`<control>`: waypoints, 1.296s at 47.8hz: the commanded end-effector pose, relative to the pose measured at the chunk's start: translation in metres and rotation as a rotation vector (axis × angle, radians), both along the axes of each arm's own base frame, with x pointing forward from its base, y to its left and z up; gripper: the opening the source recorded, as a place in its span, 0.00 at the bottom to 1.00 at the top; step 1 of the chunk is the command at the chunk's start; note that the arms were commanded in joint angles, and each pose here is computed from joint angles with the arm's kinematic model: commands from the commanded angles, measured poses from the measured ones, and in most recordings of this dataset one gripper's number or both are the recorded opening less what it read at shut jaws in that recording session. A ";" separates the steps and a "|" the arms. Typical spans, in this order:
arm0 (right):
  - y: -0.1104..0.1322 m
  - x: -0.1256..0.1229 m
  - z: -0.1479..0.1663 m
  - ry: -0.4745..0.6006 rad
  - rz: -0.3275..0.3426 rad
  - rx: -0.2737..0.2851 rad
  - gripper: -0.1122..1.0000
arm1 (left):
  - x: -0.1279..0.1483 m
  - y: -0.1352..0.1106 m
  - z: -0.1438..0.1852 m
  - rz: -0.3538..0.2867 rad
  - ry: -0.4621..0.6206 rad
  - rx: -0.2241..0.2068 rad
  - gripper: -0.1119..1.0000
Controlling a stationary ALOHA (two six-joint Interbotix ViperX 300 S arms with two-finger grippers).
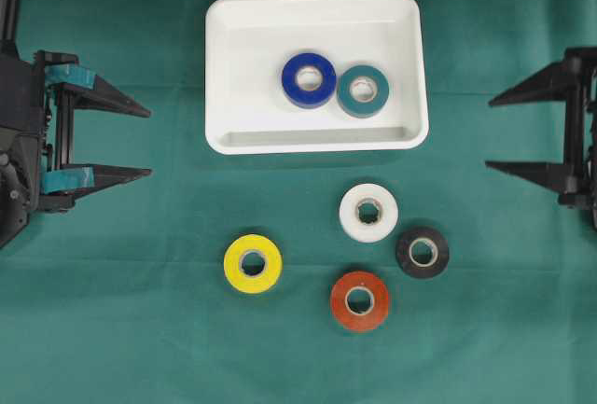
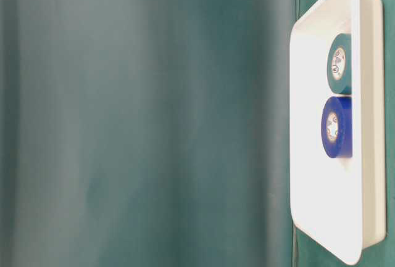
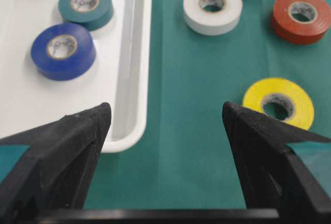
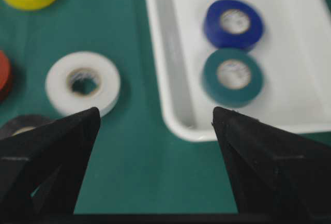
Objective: Pick up the tape from a random location and place it into the white case.
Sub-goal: 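Move the open left gripper toward the black tape roll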
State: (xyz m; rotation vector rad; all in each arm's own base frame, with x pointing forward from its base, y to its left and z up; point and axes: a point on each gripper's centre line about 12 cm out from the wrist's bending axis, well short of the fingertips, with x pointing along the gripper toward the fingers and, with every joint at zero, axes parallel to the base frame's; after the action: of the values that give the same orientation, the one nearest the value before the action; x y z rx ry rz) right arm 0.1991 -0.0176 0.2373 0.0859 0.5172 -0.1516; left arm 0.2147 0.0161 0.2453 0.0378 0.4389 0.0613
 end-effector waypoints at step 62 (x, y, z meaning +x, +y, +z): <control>-0.002 0.001 -0.008 -0.031 -0.011 0.026 0.88 | 0.007 -0.039 0.007 -0.154 -0.045 -0.053 0.86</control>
State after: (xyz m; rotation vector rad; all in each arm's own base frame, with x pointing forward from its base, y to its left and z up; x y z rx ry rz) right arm 0.1973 -0.0192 0.2220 0.1141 0.5103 -0.1553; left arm 0.2165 -0.0207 0.2465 0.0198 0.4185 -0.0944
